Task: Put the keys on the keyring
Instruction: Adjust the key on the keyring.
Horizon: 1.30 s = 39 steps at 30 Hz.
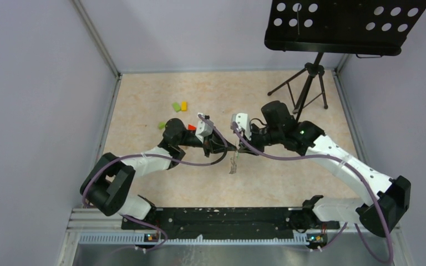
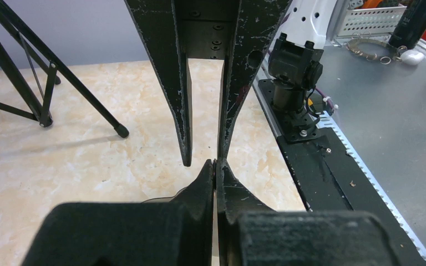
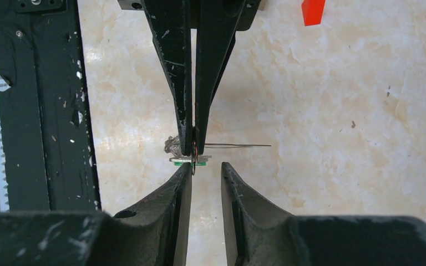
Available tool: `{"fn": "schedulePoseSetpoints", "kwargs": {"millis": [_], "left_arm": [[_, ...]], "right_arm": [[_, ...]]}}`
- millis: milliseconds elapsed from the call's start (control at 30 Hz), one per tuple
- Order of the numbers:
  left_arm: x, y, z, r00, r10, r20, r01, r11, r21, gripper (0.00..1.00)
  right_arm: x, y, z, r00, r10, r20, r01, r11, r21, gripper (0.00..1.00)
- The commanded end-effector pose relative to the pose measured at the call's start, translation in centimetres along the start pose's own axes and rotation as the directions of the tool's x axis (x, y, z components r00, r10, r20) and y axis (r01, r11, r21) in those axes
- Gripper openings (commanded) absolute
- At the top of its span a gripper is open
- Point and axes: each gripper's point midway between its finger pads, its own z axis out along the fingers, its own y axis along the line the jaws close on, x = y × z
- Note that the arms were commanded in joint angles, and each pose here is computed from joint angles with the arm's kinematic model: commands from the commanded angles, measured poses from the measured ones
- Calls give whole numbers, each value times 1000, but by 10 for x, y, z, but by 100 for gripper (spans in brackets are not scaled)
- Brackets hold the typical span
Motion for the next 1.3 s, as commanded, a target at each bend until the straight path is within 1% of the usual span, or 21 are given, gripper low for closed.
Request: {"fn": "schedulePoseSetpoints", "kwargs": {"millis": [0, 133, 267, 433, 600, 1267], "left_arm": [[-29, -7, 1, 995, 83, 52, -84, 996, 25, 0], [-29, -8, 1, 995, 82, 57, -83, 996, 28, 0], [-30, -8, 1, 995, 87, 58, -88, 996, 28, 0], [-28, -7, 1, 995, 86, 56, -87, 996, 25, 0], [-29, -9, 1, 994, 93, 60, -95, 995, 32, 0], [-37, -17, 1, 993, 78, 92, -83, 995, 56, 0]], "right_arm": [[-11, 5, -8, 998, -26, 64, 26, 1000, -5, 27], [-11, 7, -7, 997, -24, 69, 26, 999, -20, 27], [-11, 8, -6, 997, -25, 76, 27, 999, -26, 22], [-11, 9, -5, 996, -22, 81, 25, 999, -34, 13], [-8, 8, -3, 997, -20, 75, 22, 999, -33, 0], [0, 12, 9, 998, 9, 61, -4, 997, -78, 0]]}}
